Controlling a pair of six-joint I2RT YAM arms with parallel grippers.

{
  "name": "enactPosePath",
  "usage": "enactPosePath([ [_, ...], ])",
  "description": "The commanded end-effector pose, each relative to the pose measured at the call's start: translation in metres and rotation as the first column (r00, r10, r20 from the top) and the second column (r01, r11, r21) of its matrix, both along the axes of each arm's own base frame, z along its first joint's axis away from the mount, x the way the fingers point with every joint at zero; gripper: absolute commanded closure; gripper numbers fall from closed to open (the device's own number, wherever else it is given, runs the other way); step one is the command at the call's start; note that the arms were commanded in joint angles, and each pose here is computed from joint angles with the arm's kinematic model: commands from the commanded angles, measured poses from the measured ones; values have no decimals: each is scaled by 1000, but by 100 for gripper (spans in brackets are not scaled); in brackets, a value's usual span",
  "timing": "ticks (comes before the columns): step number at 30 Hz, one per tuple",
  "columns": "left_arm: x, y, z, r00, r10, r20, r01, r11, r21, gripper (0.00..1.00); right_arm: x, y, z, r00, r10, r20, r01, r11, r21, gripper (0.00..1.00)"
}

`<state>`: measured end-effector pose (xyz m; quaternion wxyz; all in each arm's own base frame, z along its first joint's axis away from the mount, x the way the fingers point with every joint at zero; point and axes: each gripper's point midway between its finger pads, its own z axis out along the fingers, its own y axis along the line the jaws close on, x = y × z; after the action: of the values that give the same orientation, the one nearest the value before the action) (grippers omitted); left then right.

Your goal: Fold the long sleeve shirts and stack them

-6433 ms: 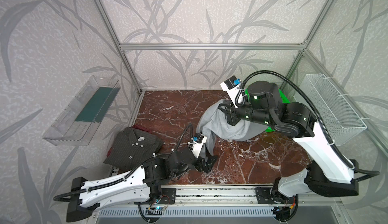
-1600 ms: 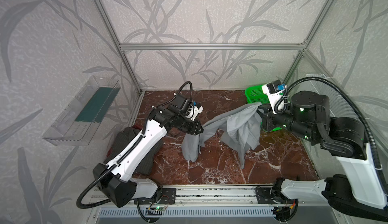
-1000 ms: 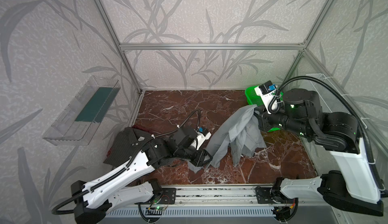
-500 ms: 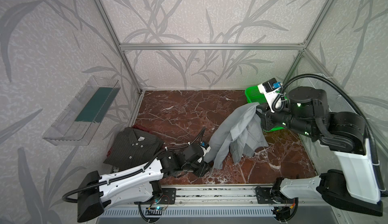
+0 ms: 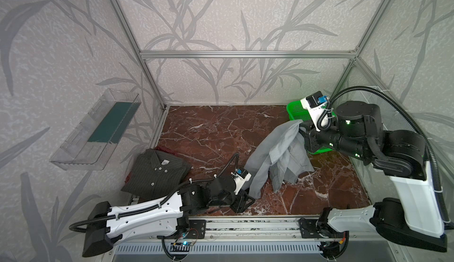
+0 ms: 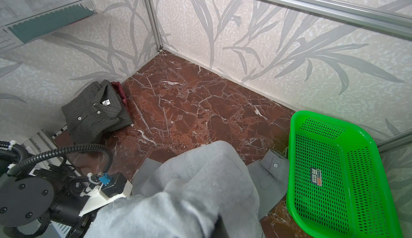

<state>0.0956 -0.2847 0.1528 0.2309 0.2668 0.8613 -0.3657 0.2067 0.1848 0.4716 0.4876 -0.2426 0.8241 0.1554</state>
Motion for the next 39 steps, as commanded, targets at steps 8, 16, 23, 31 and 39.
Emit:
enactPosePath([
  [8, 18, 6, -23, 996, 52, 77, -60, 993, 99, 44, -4, -3, 16, 999, 6, 33, -8, 999, 46, 100],
  [16, 13, -14, -31, 999, 34, 13, -34, 999, 31, 49, -2, -3, 16, 999, 1, 37, -2, 999, 47, 100],
  [23, 19, -13, -32, 998, 48, 35, -51, 996, 76, 79, 0, -11, 21, 997, -31, 67, 29, 999, 39, 100],
  [31, 86, 66, 35, 949, 231, 216, -274, 941, 199, 100, 39, -21, 7, 992, -116, 49, 114, 992, 45, 100],
  [39, 205, 167, 150, 738, 484, 470, -643, 717, 270, 100, 104, -24, 60, 971, -223, 84, 203, 960, 195, 100],
])
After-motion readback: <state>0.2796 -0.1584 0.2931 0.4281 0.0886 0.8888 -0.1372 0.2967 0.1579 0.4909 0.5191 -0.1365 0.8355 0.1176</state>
